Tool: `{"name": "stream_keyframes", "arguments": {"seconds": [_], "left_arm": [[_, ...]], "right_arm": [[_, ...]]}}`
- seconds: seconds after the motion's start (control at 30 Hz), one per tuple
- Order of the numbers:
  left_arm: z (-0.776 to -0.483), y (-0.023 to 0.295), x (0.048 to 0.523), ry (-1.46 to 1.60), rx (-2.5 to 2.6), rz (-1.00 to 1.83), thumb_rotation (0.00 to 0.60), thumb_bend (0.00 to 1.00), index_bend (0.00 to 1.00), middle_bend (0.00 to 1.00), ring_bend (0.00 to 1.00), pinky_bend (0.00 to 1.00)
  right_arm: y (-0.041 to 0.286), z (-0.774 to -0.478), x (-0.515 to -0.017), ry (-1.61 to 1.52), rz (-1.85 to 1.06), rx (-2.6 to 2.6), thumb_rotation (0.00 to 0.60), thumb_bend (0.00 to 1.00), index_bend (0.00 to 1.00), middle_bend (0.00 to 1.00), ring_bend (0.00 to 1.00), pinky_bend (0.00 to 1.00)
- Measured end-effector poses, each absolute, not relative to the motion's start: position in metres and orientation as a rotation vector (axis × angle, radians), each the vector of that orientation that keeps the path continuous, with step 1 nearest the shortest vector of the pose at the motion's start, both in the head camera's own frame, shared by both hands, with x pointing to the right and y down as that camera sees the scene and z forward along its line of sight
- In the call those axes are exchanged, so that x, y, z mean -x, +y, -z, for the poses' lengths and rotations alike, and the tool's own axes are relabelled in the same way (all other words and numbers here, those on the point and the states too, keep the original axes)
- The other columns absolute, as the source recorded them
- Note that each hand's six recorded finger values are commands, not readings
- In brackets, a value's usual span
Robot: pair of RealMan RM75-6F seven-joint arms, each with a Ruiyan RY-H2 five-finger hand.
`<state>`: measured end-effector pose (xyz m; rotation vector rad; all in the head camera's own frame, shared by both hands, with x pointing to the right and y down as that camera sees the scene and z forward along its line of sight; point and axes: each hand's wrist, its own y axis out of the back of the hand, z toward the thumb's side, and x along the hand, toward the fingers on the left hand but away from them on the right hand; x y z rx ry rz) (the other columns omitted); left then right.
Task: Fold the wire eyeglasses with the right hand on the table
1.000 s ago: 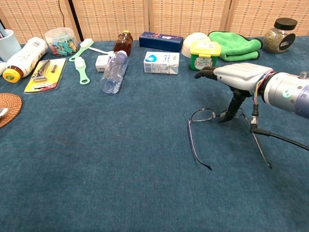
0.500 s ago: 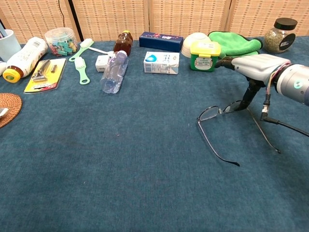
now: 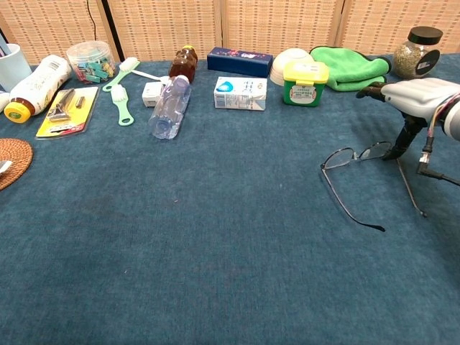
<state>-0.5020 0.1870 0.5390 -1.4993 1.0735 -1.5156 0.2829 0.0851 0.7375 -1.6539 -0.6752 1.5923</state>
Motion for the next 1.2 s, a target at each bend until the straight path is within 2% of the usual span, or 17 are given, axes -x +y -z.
{"name": "stream_keyframes", "arguments": {"seconds": [0.47,0.77,1.2], "left_arm": [[-0.540,0.184,0.494,1.064,1.516,1.494,0.440,0.20,0.00,0.00,0.00,0.00],[-0.540,0.187,0.496,1.072,1.517,1.495,0.442,0.20,0.00,0.00,0.00,0.00],[-0.540,0.194,0.511,1.089,1.504,1.532,0.441,0.20,0.00,0.00,0.00,0.00]], "right_arm": [[0.084,-0.723,-0.335,-0.726,-1.687,1.560,0.600,0.12,0.00,0.00,0.00,0.00],[0.090,-0.712,-0.298,-0.692,-1.587,1.679,0.600,0.12,0.00,0.00,0.00,0.00],[0.080,-0.729,-0.248,-0.615,-1.538,1.727,0.600,0.12,0.00,0.00,0.00,0.00]]}}
